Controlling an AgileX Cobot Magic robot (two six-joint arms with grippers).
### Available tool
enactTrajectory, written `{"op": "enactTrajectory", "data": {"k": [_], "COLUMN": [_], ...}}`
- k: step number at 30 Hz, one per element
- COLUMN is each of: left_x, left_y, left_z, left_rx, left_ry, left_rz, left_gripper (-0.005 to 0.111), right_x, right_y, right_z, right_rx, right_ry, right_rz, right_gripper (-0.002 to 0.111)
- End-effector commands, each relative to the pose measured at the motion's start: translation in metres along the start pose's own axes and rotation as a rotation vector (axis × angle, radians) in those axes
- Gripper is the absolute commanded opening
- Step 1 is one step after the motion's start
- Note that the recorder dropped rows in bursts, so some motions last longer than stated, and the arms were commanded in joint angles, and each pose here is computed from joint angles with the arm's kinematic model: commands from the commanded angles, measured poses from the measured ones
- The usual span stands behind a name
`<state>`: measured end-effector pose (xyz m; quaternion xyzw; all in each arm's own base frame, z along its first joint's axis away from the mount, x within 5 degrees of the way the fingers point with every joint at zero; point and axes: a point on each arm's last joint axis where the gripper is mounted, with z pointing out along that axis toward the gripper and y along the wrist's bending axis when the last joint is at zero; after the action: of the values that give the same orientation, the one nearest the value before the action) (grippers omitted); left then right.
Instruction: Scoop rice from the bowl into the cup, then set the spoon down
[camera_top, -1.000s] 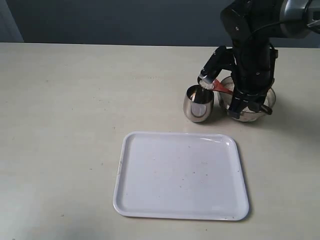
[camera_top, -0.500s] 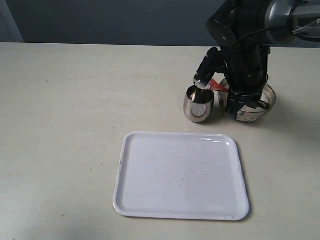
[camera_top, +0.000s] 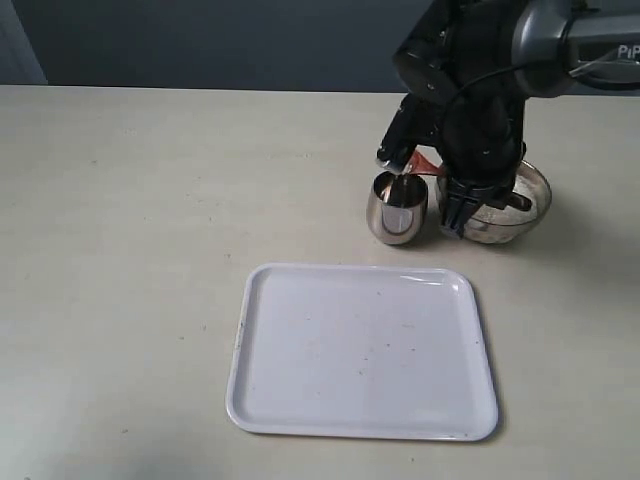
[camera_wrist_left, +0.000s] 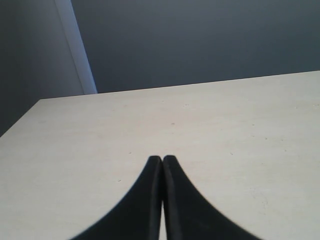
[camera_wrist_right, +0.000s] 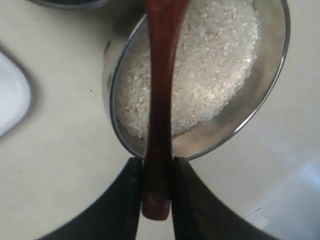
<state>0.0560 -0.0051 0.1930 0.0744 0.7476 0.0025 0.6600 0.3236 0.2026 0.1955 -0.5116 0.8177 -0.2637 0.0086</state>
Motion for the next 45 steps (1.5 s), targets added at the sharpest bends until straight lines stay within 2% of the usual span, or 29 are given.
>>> {"op": "enactTrajectory", "data": {"k": [1,14,45], "left_x": [-0.0018,-0.0018,-0.0016], "left_y": [0.0001,0.0001,0.0001], "left_z": [-0.0006,-0.0006,-0.0006], "left_rx": [0.0,0.0,0.0], "left_ry": [-0.015,-0.015,-0.013], "left_rz": [-0.011,-0.011,-0.011], "left_gripper": [0.0,0.0,0.0], "right_x": [0.0001,0.0,0.0], "right_y": [-0.0032,-0.005,-0.0053], "right_z": [-0.0024,-0.0034,-0.0034], "right_rx": [0.03,0.073,0.076], "right_ry": [-0.001,0.003,0.003], "right_rz": [0.014,0.075,0.092], "right_gripper": [-0.001,-0.001,-0.001]}}
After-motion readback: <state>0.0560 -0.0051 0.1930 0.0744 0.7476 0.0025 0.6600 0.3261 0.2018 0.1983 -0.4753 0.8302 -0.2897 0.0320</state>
